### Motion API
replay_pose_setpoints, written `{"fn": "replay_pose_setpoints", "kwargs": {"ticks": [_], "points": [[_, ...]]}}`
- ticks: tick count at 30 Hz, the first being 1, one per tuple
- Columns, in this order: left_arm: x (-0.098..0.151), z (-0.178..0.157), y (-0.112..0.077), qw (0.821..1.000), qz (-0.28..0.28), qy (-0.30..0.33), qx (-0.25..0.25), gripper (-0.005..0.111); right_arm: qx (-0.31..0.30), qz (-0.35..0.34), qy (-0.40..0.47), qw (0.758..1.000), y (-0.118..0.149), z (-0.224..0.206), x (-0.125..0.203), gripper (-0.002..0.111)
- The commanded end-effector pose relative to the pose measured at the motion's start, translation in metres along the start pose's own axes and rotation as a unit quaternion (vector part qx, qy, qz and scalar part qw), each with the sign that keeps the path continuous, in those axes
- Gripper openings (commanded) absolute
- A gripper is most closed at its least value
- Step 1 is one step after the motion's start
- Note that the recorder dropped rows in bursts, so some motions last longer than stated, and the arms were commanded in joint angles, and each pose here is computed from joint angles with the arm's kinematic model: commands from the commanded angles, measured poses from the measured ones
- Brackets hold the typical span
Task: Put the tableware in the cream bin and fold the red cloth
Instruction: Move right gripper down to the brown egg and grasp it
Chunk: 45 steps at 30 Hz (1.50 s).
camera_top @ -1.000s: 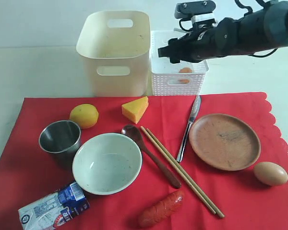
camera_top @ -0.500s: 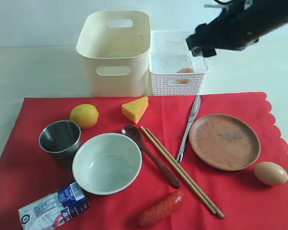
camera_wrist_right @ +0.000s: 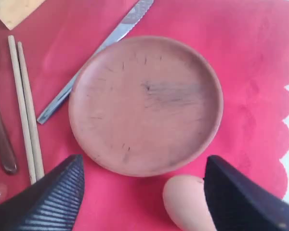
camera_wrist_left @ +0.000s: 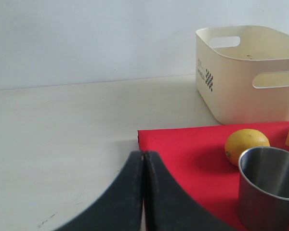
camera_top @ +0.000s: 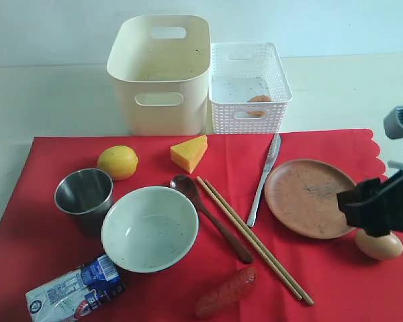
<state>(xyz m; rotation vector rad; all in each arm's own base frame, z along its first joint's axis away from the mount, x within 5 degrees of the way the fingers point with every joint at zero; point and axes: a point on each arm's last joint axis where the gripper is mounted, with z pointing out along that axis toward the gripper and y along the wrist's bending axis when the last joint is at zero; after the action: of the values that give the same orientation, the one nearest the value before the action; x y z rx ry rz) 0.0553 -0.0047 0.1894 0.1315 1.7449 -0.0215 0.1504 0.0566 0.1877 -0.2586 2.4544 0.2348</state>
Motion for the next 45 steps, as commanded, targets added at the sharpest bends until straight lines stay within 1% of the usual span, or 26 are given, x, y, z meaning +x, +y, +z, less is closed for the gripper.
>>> {"fn": "replay_pose_setpoints", "kwargs": {"ticks": [1, 5, 8, 14, 18, 24, 34, 37, 39, 40, 41, 42, 43, 44, 45], "points": [[-0.001, 0.0, 0.0, 1.0, 0.0, -0.005, 0.001, 0.003, 0.001, 0.004, -0.019, 1.0, -0.004, 0.001, 0.021, 0.068], [-0.001, 0.0, 0.0, 1.0, 0.0, -0.005, 0.001, 0.003, 0.0, -0.003, -0.047, 0.999, -0.006, 0.005, 0.032, 0.068], [-0.001, 0.0, 0.0, 1.0, 0.0, -0.005, 0.001, 0.003, 0.001, -0.004, -0.045, 0.999, -0.007, 0.008, 0.038, 0.068], [-0.001, 0.0, 0.0, 1.0, 0.0, -0.005, 0.001, 0.003, 0.004, -0.025, -0.036, 0.999, -0.008, 0.016, 0.038, 0.071], [-0.001, 0.0, 0.0, 1.0, 0.0, -0.005, 0.001, 0.003, 0.011, -0.02, -0.014, 1.0, -0.01, 0.026, 0.04, 0.071], [-0.001, 0.0, 0.0, 1.0, 0.0, -0.005, 0.001, 0.003, 0.049, 0.017, -0.008, 0.999, -0.027, 0.039, 0.04, 0.071], [-0.001, 0.0, 0.0, 1.0, 0.0, -0.005, 0.001, 0.003, 0.052, 0.017, 0.02, 0.998, -0.029, 0.057, 0.046, 0.071], [-0.001, 0.0, 0.0, 1.0, 0.0, -0.005, 0.001, 0.003, 0.053, 0.018, 0.034, 0.998, -0.03, 0.062, 0.049, 0.064], [-0.001, 0.0, 0.0, 1.0, 0.0, -0.005, 0.001, 0.003, 0.053, 0.018, 0.045, 0.997, -0.03, 0.062, 0.051, 0.051], [-0.001, 0.0, 0.0, 1.0, 0.0, -0.005, 0.001, 0.003, 0.053, 0.019, 0.048, 0.997, -0.03, 0.062, 0.052, 0.039], [-0.001, 0.0, 0.0, 1.0, 0.0, -0.005, 0.001, 0.003, 0.053, 0.022, 0.049, 0.997, -0.03, 0.062, 0.052, 0.033], [-0.001, 0.0, 0.0, 1.0, 0.0, -0.005, 0.001, 0.003, 0.054, 0.026, 0.052, 0.997, -0.03, 0.062, 0.052, 0.021], [-0.001, 0.0, 0.0, 1.0, 0.0, -0.005, 0.001, 0.003, 0.054, 0.033, 0.053, 0.997, -0.03, 0.062, 0.053, 0.016], [-0.001, 0.0, 0.0, 1.0, 0.0, -0.005, 0.001, 0.003, 0.055, 0.038, 0.054, 0.996, -0.03, 0.062, 0.053, 0.009], [-0.001, 0.0, 0.0, 1.0, 0.0, -0.005, 0.001, 0.003, 0.055, 0.038, 0.055, 0.996, -0.03, 0.062, 0.053, 0.006]]}}
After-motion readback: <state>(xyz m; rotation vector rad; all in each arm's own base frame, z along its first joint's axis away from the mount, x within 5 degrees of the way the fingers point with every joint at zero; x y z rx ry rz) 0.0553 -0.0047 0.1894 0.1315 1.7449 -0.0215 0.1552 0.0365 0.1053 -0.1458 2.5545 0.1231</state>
